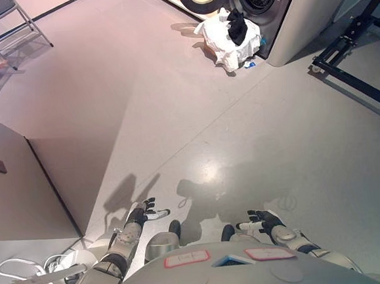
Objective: Put the clothes in the basket into the washing machine.
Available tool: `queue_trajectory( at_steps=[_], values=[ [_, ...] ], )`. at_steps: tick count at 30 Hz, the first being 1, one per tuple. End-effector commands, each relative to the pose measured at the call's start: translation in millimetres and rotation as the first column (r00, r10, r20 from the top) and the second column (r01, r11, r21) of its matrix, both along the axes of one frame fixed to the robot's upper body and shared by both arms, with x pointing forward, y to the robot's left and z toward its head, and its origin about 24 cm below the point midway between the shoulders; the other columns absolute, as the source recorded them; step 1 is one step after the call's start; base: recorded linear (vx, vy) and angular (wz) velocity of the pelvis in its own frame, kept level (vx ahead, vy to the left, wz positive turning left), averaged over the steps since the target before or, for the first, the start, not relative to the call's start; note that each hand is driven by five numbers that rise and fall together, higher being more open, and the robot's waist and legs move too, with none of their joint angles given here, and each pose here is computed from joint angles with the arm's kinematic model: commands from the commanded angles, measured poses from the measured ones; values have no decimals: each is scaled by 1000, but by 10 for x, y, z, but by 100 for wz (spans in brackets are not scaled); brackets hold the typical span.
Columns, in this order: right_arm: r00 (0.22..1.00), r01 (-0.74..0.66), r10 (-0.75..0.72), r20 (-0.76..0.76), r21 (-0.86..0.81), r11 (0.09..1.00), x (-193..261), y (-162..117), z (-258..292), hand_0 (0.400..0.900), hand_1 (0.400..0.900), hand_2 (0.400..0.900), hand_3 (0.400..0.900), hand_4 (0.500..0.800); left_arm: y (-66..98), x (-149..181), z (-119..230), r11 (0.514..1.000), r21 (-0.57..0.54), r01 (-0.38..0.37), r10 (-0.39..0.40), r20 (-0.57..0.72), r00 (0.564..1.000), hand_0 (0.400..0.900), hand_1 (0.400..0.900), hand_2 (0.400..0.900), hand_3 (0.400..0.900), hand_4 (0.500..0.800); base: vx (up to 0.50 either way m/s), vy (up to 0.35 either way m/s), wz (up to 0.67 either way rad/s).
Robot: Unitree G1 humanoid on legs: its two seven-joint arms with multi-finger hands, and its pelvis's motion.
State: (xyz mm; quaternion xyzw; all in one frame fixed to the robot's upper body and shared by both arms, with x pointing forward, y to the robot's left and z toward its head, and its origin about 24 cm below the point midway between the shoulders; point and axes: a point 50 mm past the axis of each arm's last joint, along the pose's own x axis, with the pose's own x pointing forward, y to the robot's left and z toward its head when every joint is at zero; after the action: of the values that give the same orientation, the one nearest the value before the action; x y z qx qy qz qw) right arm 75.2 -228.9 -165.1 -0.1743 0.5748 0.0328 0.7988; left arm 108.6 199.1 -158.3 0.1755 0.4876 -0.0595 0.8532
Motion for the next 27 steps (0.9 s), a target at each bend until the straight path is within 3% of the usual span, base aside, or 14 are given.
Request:
queue_trajectory(
  at_steps=[1,11,27],
  values=[
    [999,3,-2,43,-12,1000,142,-18,29,900,900,900,900,800,119,302,109,1000,10,-23,22,90,996,900,900,900,900,800,0,0,0],
    [1000,-15,15,25,-12,1000,133,-21,25,900,900,900,900,800,132,156,37,998,4,-56,56,4,998,900,900,900,900,800,12,5,-2],
    [999,-44,44,28,-15,999,188,-39,41,900,900,900,900,800,194,153,46,998,15,-64,64,3,998,900,900,900,900,800,12,30,-8]
  ],
)
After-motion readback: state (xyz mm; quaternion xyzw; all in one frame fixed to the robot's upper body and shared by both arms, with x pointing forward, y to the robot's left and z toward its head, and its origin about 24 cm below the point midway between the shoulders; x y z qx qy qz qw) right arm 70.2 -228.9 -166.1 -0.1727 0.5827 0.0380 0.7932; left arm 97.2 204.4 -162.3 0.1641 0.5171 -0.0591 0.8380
